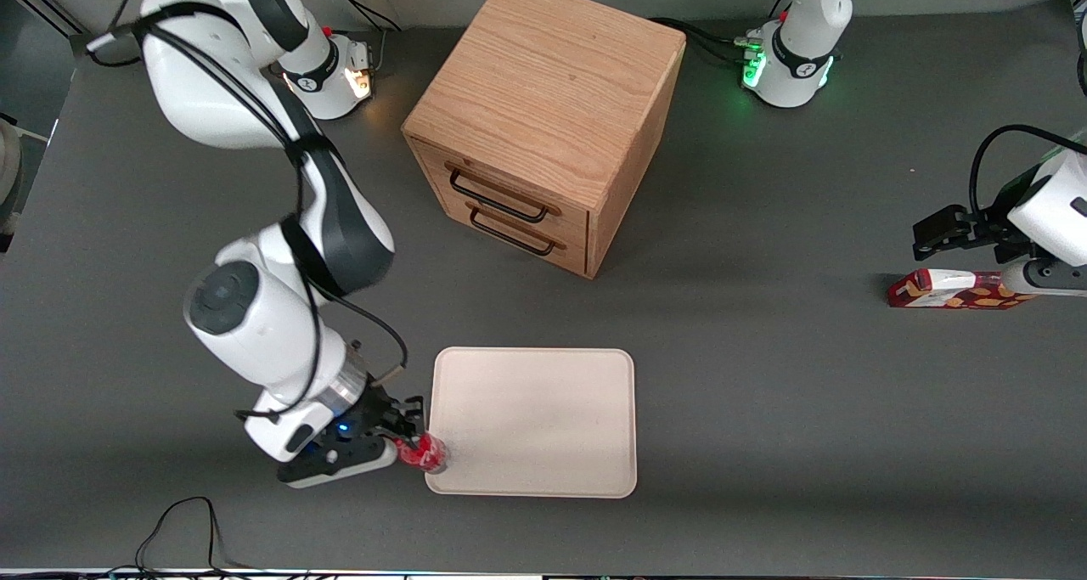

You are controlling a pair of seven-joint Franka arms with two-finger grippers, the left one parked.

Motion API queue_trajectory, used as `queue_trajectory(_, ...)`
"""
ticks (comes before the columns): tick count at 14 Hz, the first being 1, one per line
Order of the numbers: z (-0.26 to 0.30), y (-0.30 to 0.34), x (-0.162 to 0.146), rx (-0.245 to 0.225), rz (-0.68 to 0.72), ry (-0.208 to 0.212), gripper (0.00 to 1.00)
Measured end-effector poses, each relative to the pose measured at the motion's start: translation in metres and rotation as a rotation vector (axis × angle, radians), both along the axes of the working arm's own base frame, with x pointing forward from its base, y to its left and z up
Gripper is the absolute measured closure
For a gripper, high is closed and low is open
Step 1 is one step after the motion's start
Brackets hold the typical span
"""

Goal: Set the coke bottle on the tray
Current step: 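Lower the bottle onto the tray and open the right gripper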

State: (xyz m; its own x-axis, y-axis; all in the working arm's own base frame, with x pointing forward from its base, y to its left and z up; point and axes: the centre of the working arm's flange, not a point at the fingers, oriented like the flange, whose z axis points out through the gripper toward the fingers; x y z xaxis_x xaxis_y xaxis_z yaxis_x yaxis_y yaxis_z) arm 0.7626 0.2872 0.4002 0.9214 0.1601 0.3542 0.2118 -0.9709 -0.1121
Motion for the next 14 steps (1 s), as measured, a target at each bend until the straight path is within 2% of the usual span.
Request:
queue_trajectory(4, -0.05, 0.007, 0.004, -0.04, 0.018, 0.003, 0.66)
queue_trajectory(9, -0.075, 0.007, 0.002, -0.04, 0.017, 0.009, 0.66)
queue_trajectory(12, -0.085, 0.008, 0.002, -0.026, 0.002, -0.002, 0.65)
queue_trajectory(13, -0.087, 0.008, 0.002, -0.022, -0.002, -0.007, 0.6)
queue_trajectory(14, -0.086, 0.009, 0.002, -0.019, -0.007, -0.008, 0.5)
